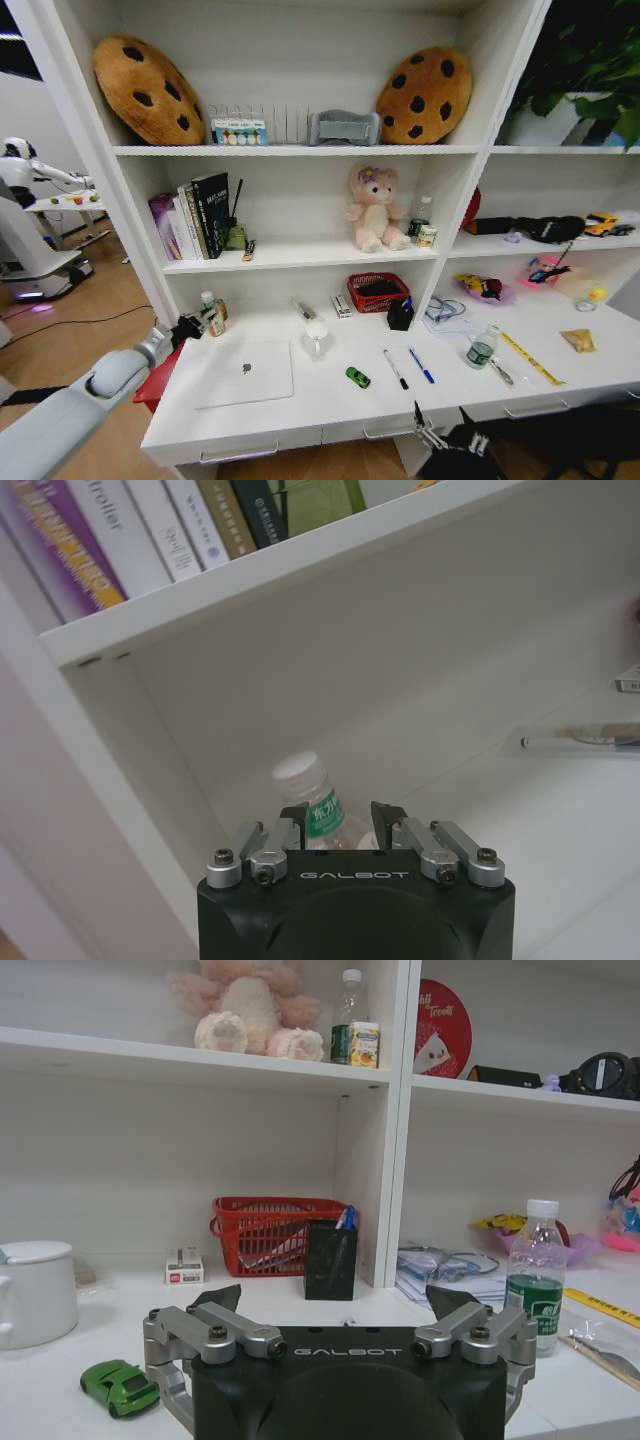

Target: Organize the objects on the table.

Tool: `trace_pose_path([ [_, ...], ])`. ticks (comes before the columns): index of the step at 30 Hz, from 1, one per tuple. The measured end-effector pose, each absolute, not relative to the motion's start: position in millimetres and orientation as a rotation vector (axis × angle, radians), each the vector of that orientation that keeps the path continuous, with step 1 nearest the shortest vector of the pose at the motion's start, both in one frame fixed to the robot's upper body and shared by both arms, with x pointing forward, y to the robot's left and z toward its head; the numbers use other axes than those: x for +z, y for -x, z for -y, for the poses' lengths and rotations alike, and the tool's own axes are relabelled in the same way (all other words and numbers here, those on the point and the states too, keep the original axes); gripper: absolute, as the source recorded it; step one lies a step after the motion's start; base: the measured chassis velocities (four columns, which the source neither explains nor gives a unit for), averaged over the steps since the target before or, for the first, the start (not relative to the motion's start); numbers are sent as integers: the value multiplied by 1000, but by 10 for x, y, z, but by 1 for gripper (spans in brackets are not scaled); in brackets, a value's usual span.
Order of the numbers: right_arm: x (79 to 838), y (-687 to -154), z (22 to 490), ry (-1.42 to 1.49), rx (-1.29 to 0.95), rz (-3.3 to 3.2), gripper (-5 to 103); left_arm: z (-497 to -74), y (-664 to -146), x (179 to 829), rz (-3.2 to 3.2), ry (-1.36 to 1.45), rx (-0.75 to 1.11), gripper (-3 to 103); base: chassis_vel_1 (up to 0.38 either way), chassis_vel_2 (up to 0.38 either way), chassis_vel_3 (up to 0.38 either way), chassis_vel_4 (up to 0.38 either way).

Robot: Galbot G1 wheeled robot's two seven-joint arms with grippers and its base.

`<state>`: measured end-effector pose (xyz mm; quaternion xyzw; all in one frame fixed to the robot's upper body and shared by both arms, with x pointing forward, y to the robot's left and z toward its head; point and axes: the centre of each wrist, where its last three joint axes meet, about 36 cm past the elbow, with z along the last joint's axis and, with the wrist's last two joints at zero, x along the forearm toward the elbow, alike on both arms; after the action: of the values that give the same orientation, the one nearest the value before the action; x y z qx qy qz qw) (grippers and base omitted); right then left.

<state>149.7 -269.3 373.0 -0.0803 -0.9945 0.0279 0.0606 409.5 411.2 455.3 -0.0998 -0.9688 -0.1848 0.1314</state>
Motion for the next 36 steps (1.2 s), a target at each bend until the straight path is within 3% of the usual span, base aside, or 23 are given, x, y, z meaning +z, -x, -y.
trace_pose_path([
  [3, 3838, -1607, 2730, 228, 96, 3027, 100, -4136, -3702, 4524, 2827, 194, -457, 52, 0, 0, 0, 0],
  [5, 3851, -1617, 2735, 226, 97, 3029, 100, -4138, -3655, 4535, 2833, 181, -450, 52, 0, 0, 0, 0],
  [7, 3885, -1643, 2749, 218, 98, 3032, 100, -4138, -3490, 4590, 2861, 117, -419, 68, 0, 0, 0, 0],
  [8, 3885, -1643, 2749, 218, 98, 3032, 100, -4138, -3490, 4590, 2861, 117, -419, 68, 0, 0, 0, 0],
  [12, 3933, -1676, 2760, 193, 85, 3032, 100, -3876, -2714, 4611, 2892, -133, -211, 90, 0, 0, 0, 0],
  [14, 3934, -1679, 2759, 188, 84, 3032, 100, -3801, -2601, 4645, 2895, -141, -188, 90, 0, 0, 0, 0],
  [16, 3939, -1690, 2773, 178, 86, 3035, 100, -3622, -2392, 4759, 2910, -144, -159, 98, 0, 0, 0, 0],
  [28, 4051, -1788, 2910, 169, 87, 3045, 100, -3085, -1976, 5107, 2968, -228, -20, 100, 0, 0, 0, 0],
  [36, 4063, -1766, 2898, 161, 81, 3046, 100, -3027, -1956, 5144, 2959, -246, -26, 100, 0, 0, 0, 0],
])
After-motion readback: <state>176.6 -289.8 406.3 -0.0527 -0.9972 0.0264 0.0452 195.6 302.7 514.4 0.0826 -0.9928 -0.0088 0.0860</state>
